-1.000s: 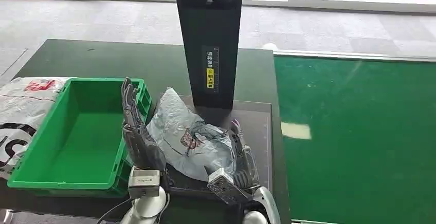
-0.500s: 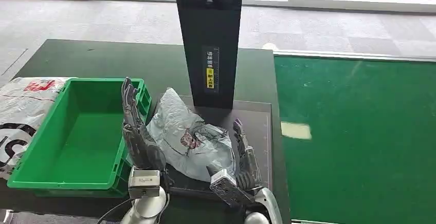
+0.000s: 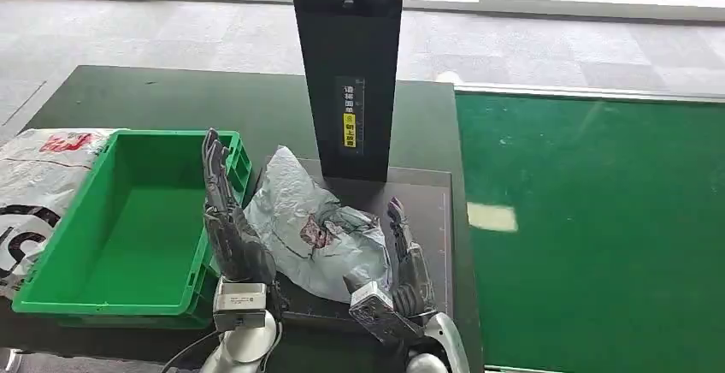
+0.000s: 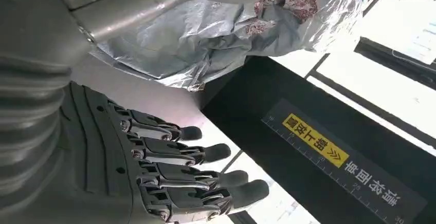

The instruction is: Moved the parcel from conveyor to table for the left to box.

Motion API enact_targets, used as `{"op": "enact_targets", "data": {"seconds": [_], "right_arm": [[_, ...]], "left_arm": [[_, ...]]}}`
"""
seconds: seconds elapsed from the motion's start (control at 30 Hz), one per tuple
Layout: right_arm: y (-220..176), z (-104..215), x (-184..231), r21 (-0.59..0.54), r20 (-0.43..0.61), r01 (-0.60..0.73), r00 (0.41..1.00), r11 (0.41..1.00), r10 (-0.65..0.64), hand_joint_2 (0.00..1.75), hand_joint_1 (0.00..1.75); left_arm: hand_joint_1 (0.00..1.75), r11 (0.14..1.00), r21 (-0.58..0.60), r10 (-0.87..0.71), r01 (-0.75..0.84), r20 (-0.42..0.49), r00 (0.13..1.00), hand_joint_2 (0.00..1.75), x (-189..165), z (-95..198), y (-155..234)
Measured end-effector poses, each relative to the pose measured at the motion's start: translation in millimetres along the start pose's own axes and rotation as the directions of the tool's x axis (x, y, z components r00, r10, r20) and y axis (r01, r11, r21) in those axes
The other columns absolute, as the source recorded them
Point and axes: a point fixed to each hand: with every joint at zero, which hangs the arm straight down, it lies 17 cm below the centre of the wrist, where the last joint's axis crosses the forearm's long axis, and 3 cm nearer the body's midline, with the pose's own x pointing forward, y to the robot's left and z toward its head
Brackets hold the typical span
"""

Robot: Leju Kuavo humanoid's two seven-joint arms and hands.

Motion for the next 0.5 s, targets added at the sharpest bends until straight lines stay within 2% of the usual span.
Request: {"op": "enact_targets", "data": {"seconds": [0.4,0.43,0.5], "right_arm": [[0.0,0.0,0.0,0.0,0.0,0.0,1.0,1.0,0.0,1.75,0.0],[-0.1,0.0,0.0,0.0,0.0,0.0,1.0,1.0,0.0,1.75,0.0],[-2.0,-0.2,0.5,-0.01,0.003,0.006,1.0,1.0,-0.006,1.75,0.0]], "left_arm": [[0.0,1.0,0.0,0.0,0.0,0.0,1.0,0.0,0.0,0.0,0.0],[0.0,1.0,0.0,0.0,0.0,0.0,1.0,1.75,0.0,0.0,0.0],[0.0,1.0,-0.018,-0.001,0.001,-0.006,1.0,1.75,-0.9,0.4,-3.3]]}}
